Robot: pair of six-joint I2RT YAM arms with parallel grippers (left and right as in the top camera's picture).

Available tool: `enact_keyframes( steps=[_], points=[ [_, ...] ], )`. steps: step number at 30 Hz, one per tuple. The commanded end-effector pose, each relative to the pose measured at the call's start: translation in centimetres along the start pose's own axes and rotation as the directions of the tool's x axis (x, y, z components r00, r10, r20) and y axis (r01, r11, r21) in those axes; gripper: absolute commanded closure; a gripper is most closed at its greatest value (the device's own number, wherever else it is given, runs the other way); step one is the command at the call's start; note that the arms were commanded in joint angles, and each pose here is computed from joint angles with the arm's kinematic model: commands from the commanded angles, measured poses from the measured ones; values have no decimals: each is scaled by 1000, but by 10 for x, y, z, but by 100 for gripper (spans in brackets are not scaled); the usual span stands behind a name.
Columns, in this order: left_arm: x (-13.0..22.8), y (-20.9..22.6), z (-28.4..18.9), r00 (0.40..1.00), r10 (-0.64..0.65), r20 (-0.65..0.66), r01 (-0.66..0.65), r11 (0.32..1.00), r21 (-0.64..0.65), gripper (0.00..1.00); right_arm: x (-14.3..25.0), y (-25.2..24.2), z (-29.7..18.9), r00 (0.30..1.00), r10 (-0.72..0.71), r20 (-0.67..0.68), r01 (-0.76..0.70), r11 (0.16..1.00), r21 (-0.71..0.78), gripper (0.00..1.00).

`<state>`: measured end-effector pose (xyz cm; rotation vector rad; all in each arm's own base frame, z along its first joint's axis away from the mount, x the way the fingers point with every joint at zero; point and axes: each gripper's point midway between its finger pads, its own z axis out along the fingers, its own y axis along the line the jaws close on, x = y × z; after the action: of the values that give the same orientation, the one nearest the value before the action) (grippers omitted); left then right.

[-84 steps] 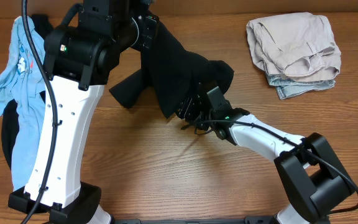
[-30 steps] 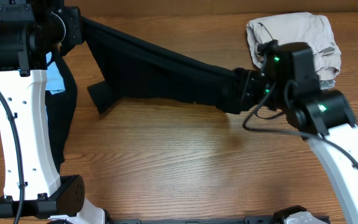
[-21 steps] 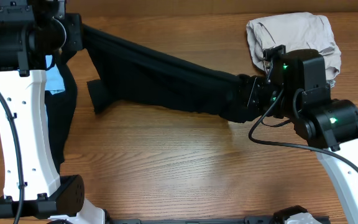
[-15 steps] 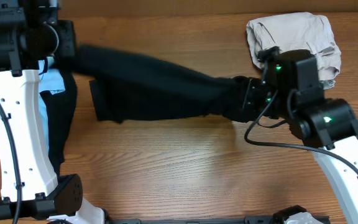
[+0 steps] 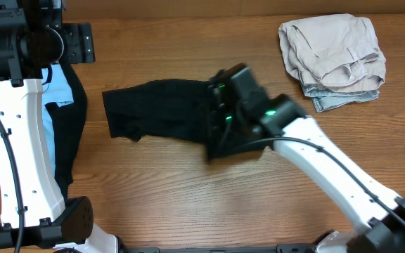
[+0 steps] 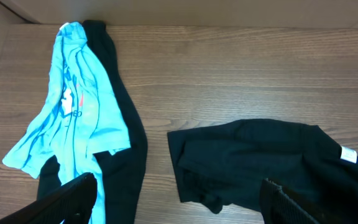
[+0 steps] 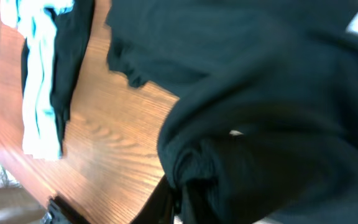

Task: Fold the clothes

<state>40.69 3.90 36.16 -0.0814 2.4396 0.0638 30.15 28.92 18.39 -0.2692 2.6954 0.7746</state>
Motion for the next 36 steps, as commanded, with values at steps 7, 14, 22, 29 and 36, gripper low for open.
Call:
enact_keyframes(
  steps=[7,14,22,29,36],
  points=[
    [-11,-21,-13,998,15,58,-21,993,118,11,-19,-5,-19,997,57,61,-57,998,-10,56],
    [17,-88,18,979,198,-46,-158,883,442,10,-2,-54,-38,988,151,-38,-148,987,67,35],
    [99,-139,75,825,422,-376,-179,826,534,6,6,-83,-46,975,216,-54,-204,964,171,34],
    [112,-121,98,798,305,-519,-181,944,275,10,7,-116,-58,956,291,-35,-273,929,250,34],
    [123,-97,73,819,164,-550,-120,986,116,11,1,-141,-69,943,334,-2,-320,905,279,33]
  ],
)
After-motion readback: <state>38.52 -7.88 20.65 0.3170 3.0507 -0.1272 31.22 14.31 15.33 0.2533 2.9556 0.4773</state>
